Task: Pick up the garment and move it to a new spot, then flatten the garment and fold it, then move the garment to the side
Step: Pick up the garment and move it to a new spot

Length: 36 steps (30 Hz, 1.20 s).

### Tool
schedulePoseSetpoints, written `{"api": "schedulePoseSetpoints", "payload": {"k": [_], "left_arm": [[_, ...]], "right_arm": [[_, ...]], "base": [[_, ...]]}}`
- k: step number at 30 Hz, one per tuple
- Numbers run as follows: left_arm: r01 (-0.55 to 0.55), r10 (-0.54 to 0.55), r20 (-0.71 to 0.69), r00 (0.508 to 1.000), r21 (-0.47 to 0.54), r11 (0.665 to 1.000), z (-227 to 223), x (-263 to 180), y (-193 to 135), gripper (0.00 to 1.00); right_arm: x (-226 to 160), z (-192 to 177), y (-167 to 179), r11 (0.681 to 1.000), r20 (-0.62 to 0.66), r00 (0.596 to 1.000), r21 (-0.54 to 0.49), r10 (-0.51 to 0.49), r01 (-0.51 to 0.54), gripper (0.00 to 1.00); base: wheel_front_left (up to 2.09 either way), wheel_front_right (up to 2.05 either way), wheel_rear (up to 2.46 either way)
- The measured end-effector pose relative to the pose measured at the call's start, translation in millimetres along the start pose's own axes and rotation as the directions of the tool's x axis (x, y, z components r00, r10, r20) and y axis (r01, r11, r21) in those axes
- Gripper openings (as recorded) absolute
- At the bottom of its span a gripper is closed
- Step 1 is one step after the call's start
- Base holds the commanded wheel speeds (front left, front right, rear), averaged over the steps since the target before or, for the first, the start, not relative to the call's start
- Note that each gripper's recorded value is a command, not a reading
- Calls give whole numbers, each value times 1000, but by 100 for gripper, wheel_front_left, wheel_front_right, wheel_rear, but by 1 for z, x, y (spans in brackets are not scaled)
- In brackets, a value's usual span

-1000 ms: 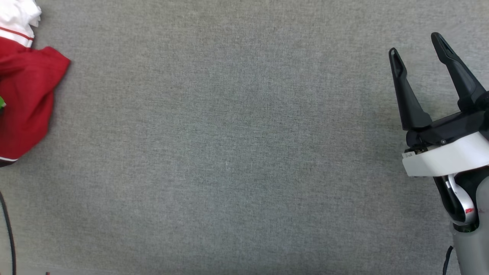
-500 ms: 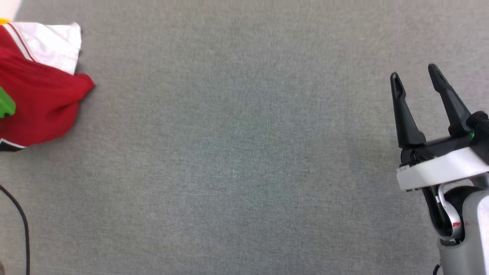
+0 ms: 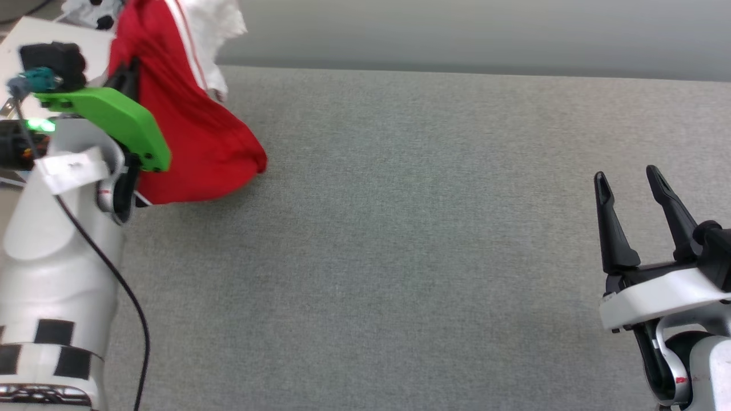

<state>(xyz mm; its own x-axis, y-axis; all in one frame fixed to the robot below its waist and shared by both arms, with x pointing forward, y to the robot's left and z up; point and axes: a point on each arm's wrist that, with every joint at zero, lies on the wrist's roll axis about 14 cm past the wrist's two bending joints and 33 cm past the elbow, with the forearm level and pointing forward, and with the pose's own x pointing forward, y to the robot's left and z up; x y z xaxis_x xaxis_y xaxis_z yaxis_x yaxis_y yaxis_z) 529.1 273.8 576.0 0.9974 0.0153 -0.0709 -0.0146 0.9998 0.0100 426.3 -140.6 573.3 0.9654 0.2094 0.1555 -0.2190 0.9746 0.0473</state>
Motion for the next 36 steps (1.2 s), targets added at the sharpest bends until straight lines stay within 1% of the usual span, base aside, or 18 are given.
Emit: {"api": "schedulePoseSetpoints", "payload": {"k": [3, 4, 7, 10, 14, 17, 20, 22, 26, 27, 28, 29, 33, 36], "left_arm": [[128, -128, -1, 992, -8, 992, -3, -2, -57, 0], [274, -274, 6, 962, -20, 961, -4, -8, -122, 0], [410, -408, 35, 912, -61, 910, 1, -23, -185, 0], [498, -495, 51, 867, -117, 860, -5, -40, -227, 0], [568, -582, -35, 812, -182, 803, -49, -66, -265, 0], [591, -630, -165, 759, -229, 773, -103, -91, -283, 0], [582, -647, -280, 709, -285, 762, -151, -118, -290, 0], [570, -651, -316, 690, -318, 758, -169, -130, -292, 0], [557, -647, -334, 686, -330, 762, -182, -140, -289, 0], [554, -642, -318, 697, -330, 765, -180, -139, -287, 4], [551, -637, -306, 708, -325, 769, -178, -137, -285, 39], [548, -630, -292, 720, -319, 774, -176, -136, -283, 100], [539, -600, -201, 775, -287, 792, -155, -130, -274, 100], [523, -562, -99, 821, -262, 811, -129, -123, -266, 100]], "right_arm": [[-15, 7, -14, 999, 2, 999, -17, -49, 49, 100], [-31, 15, -29, 994, 7, 995, -33, -101, 101, 100], [-47, 24, -47, 985, 24, 986, -46, -165, 166, 100], [-56, 27, -58, 977, 27, 978, -50, -207, 209, 100], [-58, 20, -62, 973, 9, 974, -46, -224, 225, 100], [-54, 10, -61, 975, -14, 975, -35, -221, 220, 100], [-50, 1, -60, 976, -32, 975, -28, -218, 217, 100], [-48, -4, -60, 976, -43, 975, -26, -216, 215, 100], [-40, -12, -55, 980, -58, 978, -15, -200, 199, 100], [-38, -13, -53, 981, -59, 979, -12, -193, 192, 100], [-36, -14, -51, 982, -60, 981, -10, -186, 186, 100], [-35, -15, -49, 984, -62, 982, -7, -179, 179, 100], [-33, -13, -43, 987, -55, 985, -2, -162, 162, 100], [-33, -6, -39, 988, -40, 988, 0, -151, 151, 100]], "base": [[0, 0, 0], [0, 0, 0], [0, 0, 0], [0, 0, 0], [0, 0, 0], [0, 0, 0], [0, 0, 0], [0, 0, 0], [0, 0, 0], [0, 0, 0], [0, 0, 0], [0, 0, 0], [0, 0, 0], [0, 0, 0]]}}
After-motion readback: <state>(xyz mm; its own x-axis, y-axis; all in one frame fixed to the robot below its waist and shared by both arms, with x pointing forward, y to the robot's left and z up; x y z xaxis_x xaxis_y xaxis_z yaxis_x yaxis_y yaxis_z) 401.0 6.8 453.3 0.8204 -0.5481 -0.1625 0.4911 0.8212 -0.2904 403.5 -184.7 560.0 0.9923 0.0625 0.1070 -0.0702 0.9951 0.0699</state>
